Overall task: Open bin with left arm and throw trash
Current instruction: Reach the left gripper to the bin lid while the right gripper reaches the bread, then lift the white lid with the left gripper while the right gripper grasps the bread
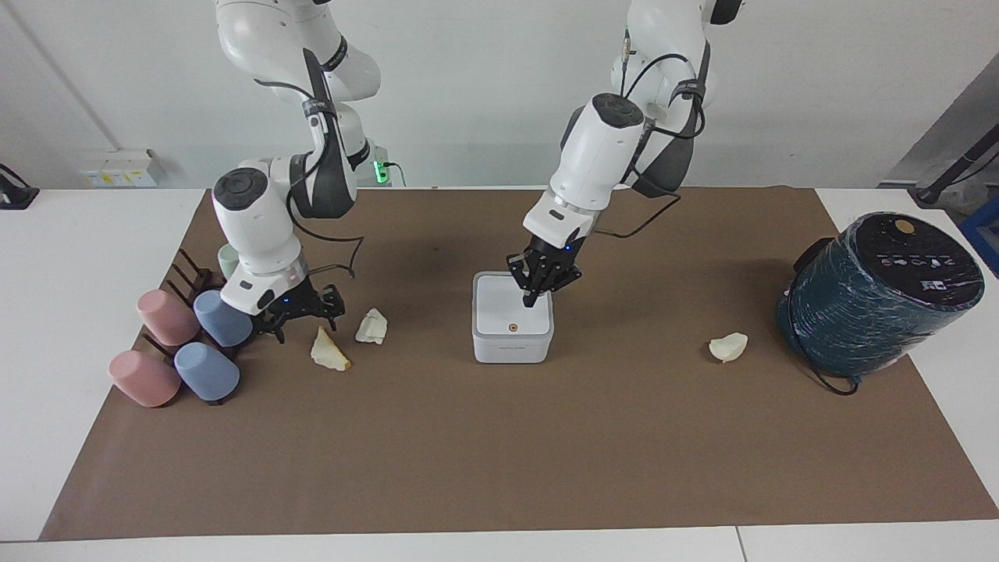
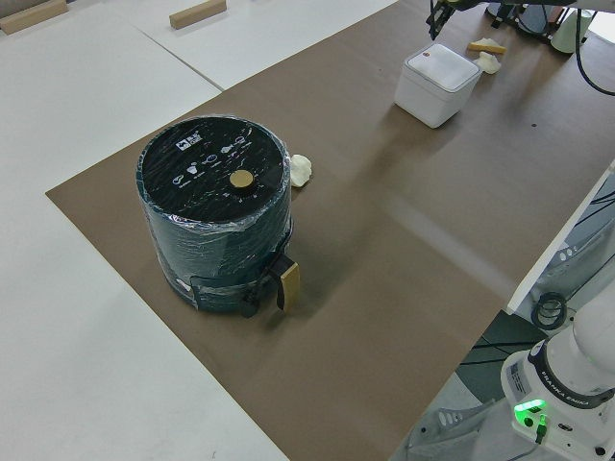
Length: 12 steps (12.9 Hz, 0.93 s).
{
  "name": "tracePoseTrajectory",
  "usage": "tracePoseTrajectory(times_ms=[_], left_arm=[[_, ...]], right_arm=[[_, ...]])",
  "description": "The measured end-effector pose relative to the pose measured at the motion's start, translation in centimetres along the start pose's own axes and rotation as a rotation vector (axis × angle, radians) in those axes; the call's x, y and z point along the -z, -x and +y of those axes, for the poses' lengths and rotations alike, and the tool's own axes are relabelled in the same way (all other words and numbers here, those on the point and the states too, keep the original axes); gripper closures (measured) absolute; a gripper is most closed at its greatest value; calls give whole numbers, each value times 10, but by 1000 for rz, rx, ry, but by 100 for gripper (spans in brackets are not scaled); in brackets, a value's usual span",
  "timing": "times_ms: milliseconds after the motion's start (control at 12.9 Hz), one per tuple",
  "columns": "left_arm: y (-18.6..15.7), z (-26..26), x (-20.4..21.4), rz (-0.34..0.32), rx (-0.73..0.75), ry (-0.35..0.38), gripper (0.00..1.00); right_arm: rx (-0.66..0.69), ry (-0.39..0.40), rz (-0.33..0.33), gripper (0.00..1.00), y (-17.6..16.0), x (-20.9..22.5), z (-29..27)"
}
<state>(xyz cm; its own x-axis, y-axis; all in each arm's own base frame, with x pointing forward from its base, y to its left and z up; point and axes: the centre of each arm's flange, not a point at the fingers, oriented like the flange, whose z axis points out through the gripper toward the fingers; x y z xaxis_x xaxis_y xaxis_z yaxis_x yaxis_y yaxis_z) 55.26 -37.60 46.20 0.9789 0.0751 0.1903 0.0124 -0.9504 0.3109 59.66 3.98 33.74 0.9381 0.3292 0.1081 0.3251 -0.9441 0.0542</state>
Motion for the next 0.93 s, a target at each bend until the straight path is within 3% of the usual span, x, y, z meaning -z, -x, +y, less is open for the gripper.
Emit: tracePoseTrajectory(times_ms=[388, 776, 932], left_arm=[[2, 6, -29, 2, -7, 5, 99], [8, 11, -51, -8, -16, 2, 99], [8, 9, -52, -9, -14, 0, 99]], right_arm=[[45, -5, -24, 0, 17, -33, 4], [47, 1, 5, 0, 32, -51, -2], [48, 1, 5, 23, 32, -51, -2]])
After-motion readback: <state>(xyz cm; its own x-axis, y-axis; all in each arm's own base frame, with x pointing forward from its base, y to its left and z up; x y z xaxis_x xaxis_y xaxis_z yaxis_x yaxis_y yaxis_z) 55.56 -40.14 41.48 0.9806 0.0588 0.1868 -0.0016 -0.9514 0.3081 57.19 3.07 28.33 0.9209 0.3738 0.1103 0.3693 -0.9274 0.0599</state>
